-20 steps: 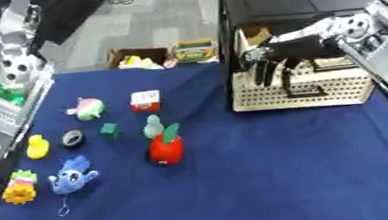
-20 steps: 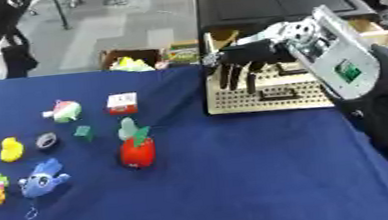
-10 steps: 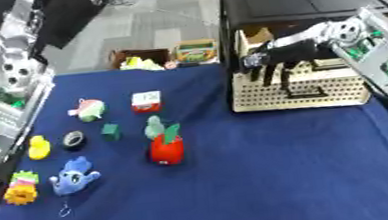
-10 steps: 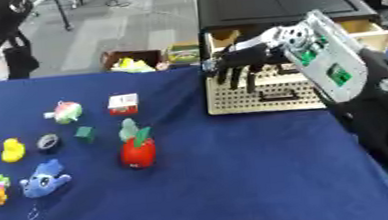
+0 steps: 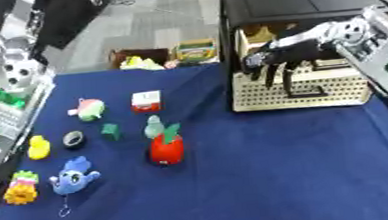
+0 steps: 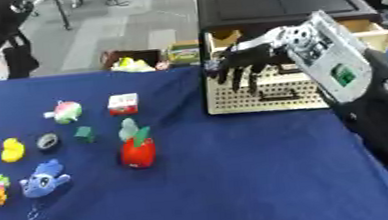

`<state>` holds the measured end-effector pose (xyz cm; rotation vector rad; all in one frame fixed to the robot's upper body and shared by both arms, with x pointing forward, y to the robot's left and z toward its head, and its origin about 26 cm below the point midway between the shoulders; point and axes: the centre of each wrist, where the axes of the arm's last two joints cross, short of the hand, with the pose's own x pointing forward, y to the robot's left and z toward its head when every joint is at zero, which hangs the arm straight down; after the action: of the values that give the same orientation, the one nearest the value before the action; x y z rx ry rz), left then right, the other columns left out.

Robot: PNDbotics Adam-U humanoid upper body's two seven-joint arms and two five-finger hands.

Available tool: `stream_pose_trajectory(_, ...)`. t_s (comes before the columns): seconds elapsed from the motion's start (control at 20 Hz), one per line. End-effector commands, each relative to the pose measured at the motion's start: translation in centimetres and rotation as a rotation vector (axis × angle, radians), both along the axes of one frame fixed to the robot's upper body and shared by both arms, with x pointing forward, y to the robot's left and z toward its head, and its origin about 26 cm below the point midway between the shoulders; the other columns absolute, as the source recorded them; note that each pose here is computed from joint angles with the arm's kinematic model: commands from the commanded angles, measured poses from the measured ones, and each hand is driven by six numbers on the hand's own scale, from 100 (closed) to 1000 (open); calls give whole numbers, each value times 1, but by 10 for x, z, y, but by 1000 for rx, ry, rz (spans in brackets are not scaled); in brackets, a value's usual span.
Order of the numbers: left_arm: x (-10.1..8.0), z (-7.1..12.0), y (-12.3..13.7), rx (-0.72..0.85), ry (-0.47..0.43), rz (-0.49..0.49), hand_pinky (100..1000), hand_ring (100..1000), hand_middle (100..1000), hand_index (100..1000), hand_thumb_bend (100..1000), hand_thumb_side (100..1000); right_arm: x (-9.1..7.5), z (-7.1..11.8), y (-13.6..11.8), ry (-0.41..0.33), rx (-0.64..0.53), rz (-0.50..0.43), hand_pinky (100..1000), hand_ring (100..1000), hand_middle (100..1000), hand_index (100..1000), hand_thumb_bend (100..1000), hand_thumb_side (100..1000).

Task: Pick up objects from table and place into drawer.

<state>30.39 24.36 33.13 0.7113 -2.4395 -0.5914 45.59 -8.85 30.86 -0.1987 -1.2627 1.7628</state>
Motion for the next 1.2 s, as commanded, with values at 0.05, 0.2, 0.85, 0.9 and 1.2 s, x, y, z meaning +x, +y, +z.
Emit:
stream_pose_trajectory(0.05, -4, 7, 1, 11, -26, 1, 412, 677, 672, 903, 100, 732, -4, 23, -19, -55, 10, -29, 575, 748, 829, 895, 100, 1000)
stream_pose_trajectory(0.2, -4, 7, 1, 10, -25, -2, 413, 677, 673, 900, 100, 732, -3, 21, -15, -55, -5, -41, 584, 755, 833, 895, 100, 1000)
stream_pose_trajectory(0.85, -4, 6, 0, 5, -25, -10, 414, 677, 673, 897, 100, 736, 8, 14, 3, -70, -44, -63, 600, 767, 846, 900, 100, 1000)
stream_pose_trajectory(0.9, -4, 6, 0, 5, -25, -10, 414, 677, 673, 897, 100, 736, 8, 14, 3, -73, -44, -61, 601, 768, 847, 899, 100, 1000)
stream_pose_trajectory(1.2, -3, 4, 0, 9, -18, -7, 414, 677, 673, 896, 100, 737, 7, 20, 1, -110, -53, -76, 609, 775, 854, 900, 100, 1000)
